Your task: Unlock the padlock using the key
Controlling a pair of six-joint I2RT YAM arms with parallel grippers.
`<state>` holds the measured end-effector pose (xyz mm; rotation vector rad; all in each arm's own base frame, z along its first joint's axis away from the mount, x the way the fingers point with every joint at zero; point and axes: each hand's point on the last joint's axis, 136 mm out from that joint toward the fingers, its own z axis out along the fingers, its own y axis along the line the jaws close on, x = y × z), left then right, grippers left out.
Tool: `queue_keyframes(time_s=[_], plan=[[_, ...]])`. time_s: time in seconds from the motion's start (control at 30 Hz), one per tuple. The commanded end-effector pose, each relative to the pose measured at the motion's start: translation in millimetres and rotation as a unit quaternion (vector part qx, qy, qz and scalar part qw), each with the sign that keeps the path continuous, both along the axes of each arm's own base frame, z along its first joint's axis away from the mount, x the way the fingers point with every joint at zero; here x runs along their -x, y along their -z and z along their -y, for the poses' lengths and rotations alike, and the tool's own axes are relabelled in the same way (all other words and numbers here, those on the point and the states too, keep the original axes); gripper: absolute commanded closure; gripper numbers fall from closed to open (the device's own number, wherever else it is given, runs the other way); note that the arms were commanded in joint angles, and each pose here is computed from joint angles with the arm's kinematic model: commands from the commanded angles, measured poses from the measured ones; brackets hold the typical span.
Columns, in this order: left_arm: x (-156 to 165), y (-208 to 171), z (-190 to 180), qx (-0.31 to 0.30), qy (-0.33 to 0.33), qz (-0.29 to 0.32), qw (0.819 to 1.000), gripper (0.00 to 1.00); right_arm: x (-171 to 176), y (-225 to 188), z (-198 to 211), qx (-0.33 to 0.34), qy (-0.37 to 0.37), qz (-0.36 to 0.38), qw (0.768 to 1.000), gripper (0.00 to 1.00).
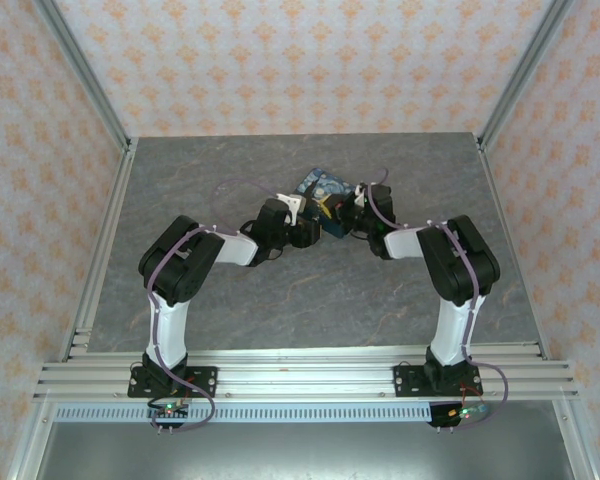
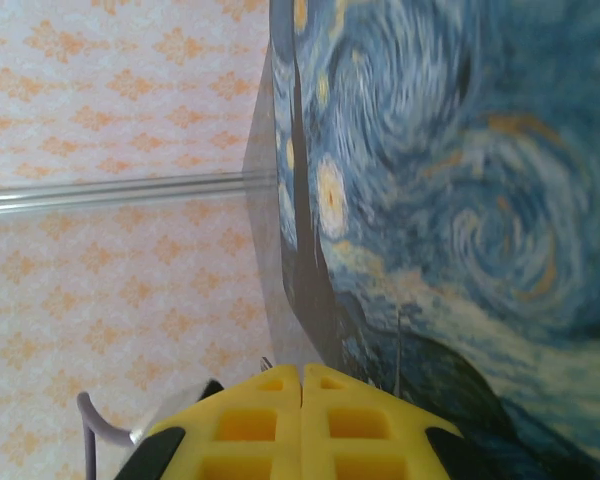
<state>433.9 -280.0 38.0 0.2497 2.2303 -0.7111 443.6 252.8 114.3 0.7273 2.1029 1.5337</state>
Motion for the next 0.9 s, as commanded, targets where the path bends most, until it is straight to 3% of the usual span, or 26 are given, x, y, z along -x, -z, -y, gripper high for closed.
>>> queue_keyframes(time_s=[0.0,0.43,0.87], plan=[[-2.8,5.6,-0.3,-0.016,0.010,-0.004,1.000,0.35,-13.3,-21.3,8.1,0.013,0.004,0.016,1.000,1.00],[-6.6,1.6,2.1,-0.033,0.024,0.007,0.999,0.36,-59.9,-2.2,29.0,0.044,0.036,-0.002,0.998,1.00],[-14.1,5.9,23.5,-0.066,0.058,0.021,0.996,0.36,-57.0,35.5,30.2,0.066,0.030,-0.037,0.997,1.00]])
